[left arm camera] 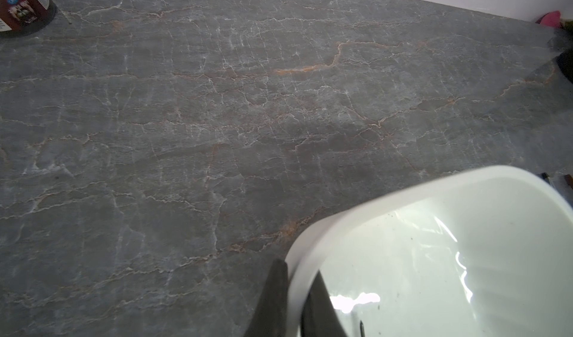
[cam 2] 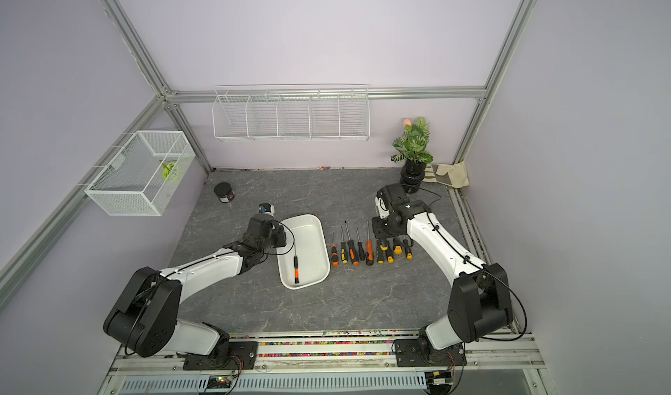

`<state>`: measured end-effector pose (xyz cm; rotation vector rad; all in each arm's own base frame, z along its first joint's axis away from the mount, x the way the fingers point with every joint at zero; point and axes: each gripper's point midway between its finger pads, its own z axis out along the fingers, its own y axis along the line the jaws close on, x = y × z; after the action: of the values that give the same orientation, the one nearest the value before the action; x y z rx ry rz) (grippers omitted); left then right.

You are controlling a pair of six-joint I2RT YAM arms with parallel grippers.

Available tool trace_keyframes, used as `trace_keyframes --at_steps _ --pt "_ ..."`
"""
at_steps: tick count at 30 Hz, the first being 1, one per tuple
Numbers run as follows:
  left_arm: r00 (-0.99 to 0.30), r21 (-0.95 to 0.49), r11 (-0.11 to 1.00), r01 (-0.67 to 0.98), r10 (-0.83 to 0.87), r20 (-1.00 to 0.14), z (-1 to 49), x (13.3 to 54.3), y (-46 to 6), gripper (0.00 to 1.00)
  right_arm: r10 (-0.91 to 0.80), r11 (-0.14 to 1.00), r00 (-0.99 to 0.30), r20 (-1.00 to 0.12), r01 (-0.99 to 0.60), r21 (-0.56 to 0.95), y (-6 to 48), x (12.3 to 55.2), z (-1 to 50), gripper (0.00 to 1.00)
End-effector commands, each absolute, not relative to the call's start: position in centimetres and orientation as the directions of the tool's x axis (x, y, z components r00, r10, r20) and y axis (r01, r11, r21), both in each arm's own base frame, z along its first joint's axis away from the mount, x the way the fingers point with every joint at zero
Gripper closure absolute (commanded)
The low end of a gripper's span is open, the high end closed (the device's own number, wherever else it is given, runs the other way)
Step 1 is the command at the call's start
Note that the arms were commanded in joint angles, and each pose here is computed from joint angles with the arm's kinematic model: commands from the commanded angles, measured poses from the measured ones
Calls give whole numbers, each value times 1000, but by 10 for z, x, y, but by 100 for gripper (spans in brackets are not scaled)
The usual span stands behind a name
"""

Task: Take out the screwdriver from the storage box
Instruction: Place the screwdriver at the center of the board.

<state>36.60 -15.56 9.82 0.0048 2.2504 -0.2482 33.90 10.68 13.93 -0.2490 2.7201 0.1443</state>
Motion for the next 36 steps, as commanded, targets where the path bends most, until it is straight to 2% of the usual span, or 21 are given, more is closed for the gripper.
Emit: trace_keyframes --at_steps 1,4,10,16,24,36 --pt "-628 -172 981 88 -80 -774 97 370 -155 100 -174 984 -928 -329 -155 -83 60 334 122 100" --pt "-629 -177 980 92 -80 -773 97 371 -157 100 -103 994 -942 -320 -91 -53 41 339 113 100" --pt "-634 -176 980 96 -76 -770 95 371 -157 100 -21 993 -960 -281 13 -117 -1 354 85 100" --pt "-630 -181 978 107 -74 -773 98 372 -160 100 61 993 -964 -258 86 -85 -24 361 62 100" --pt "-623 -185 976 115 -74 -779 103 372 -160 100 52 989 -973 -226 81 -121 -30 363 49 100" --pt "-623 -181 978 109 -74 -779 104 371 -158 100 49 995 -986 -160 63 -80 -22 360 23 100"
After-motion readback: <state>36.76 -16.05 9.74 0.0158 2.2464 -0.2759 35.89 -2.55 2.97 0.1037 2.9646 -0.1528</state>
